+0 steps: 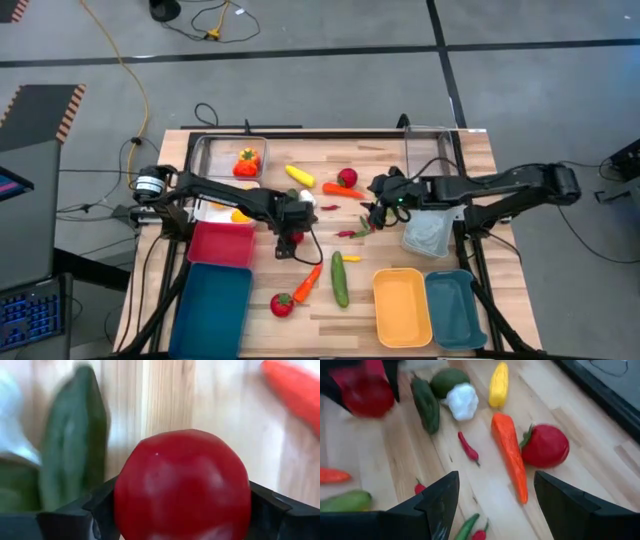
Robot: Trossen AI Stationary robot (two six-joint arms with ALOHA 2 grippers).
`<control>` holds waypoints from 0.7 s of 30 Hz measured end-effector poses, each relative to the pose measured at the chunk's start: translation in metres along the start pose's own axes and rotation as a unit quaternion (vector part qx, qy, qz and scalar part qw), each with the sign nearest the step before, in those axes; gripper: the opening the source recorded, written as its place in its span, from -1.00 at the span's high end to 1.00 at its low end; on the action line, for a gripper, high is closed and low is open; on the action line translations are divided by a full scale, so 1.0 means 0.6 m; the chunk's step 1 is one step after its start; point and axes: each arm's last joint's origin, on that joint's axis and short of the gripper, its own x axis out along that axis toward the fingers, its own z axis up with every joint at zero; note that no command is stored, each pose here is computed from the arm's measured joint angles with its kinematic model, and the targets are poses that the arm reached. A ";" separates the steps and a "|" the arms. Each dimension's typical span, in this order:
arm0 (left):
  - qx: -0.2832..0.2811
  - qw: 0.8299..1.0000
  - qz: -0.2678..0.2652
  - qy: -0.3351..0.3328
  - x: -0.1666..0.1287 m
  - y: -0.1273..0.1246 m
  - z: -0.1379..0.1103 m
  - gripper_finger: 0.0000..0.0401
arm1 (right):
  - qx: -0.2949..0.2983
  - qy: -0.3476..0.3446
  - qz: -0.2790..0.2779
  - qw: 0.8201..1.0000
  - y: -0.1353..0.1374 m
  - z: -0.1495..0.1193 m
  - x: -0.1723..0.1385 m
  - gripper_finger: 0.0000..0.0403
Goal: Sort produce into baskets
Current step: Put the center red tomato into the left transparent bin
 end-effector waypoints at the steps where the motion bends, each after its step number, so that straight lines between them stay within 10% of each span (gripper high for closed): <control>1: 0.007 1.000 0.001 -0.002 -0.012 0.002 0.002 -0.44 | -0.001 0.002 -0.001 1.000 0.002 -0.001 0.007 -0.42; 21: -0.138 0.967 0.203 -0.059 -0.237 0.248 -0.088 -0.42 | -0.008 0.022 -0.006 1.000 0.015 -0.012 0.055 -0.42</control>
